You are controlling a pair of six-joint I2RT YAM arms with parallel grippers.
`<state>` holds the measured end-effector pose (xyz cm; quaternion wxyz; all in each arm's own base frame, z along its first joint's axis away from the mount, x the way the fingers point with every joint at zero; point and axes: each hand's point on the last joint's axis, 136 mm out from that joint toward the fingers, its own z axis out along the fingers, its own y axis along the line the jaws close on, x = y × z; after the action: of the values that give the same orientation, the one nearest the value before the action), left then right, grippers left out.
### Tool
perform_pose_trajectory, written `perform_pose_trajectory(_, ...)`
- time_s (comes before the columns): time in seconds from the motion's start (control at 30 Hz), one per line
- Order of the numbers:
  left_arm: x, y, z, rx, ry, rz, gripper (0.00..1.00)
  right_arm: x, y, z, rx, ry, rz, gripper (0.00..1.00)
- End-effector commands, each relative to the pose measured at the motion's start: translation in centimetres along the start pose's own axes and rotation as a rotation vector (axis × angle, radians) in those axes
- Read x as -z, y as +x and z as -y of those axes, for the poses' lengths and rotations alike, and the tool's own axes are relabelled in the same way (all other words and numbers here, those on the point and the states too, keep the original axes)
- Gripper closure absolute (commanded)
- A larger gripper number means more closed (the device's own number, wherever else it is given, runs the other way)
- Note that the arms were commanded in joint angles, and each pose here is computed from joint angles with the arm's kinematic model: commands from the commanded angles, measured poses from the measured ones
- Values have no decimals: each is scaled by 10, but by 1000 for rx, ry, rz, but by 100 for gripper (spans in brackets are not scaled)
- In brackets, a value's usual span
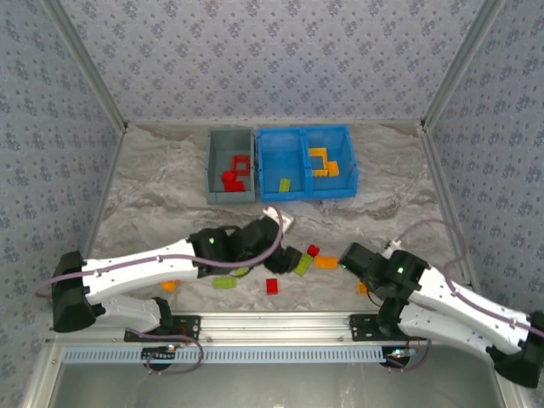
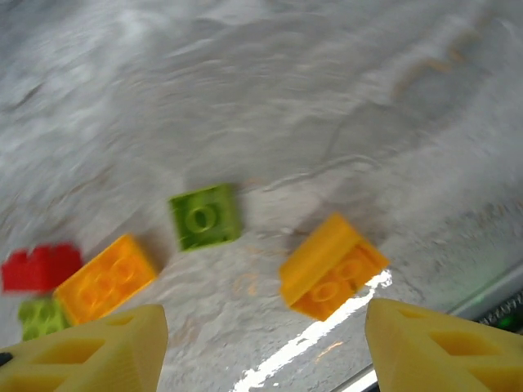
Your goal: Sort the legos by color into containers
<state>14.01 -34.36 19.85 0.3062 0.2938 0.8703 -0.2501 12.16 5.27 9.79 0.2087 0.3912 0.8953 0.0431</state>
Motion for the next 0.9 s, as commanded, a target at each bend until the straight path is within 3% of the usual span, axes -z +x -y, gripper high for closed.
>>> perform_pose_trajectory(0.0,2,-6,43,-107,124,72,26,-10,4,19,-263,55,-62,32)
perform_pose_trajectory(0.23,-9,0,60,-128,135,58,26,-30,32,25,-481,191,-251,31)
perform_pose_trajectory(0.63,-2,-10,65,-123,156,93,27,-63,43,36,-642,237,-276,36)
perform_pose_trajectory(0.77,2,-13,70,-125,183,106,27,-76,40,35,-662,228,-269,45)
perform_pose_trajectory(0.87,5,-15,73,-122,210,119,27,-80,36,36,-654,232,-256,59)
